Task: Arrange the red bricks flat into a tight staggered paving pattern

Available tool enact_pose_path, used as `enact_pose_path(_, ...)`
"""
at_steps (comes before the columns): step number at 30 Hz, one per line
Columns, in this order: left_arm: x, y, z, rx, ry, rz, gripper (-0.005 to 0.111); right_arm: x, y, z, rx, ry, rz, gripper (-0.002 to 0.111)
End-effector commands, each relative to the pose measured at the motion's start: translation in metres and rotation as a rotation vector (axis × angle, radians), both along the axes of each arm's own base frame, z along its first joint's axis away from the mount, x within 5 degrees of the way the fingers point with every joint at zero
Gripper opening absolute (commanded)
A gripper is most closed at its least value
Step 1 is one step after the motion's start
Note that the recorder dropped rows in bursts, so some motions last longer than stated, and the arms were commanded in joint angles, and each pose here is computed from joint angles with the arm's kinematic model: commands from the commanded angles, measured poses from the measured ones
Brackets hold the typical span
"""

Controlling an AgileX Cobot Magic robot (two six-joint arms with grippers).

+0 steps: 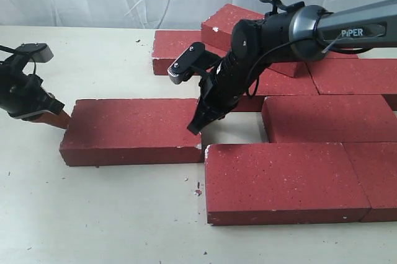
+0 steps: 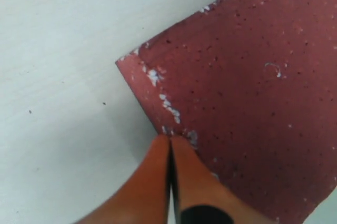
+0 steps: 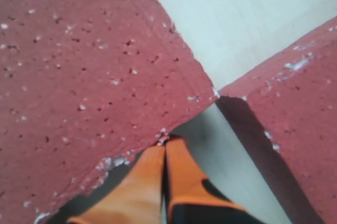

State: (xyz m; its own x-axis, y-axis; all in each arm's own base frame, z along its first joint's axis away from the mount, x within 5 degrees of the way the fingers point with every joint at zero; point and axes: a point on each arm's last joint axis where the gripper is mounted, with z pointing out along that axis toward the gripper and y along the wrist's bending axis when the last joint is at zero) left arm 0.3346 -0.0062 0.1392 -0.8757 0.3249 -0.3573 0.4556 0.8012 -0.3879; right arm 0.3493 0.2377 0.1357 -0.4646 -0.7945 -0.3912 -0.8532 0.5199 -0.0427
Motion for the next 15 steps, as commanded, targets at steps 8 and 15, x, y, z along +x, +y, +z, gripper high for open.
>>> enact_pose_path(8,0.003,0.000,0.006,-0.008,-0.025,0.033,0.000,-0.002,-0.018,0.028,-0.119,-0.022,-0.040,-0.001)
enact_pose_path(15,0.000,0.004,0.006,-0.026,0.022,0.053,0.000,0.000,-0.027,0.032,-0.116,0.008,-0.104,-0.001)
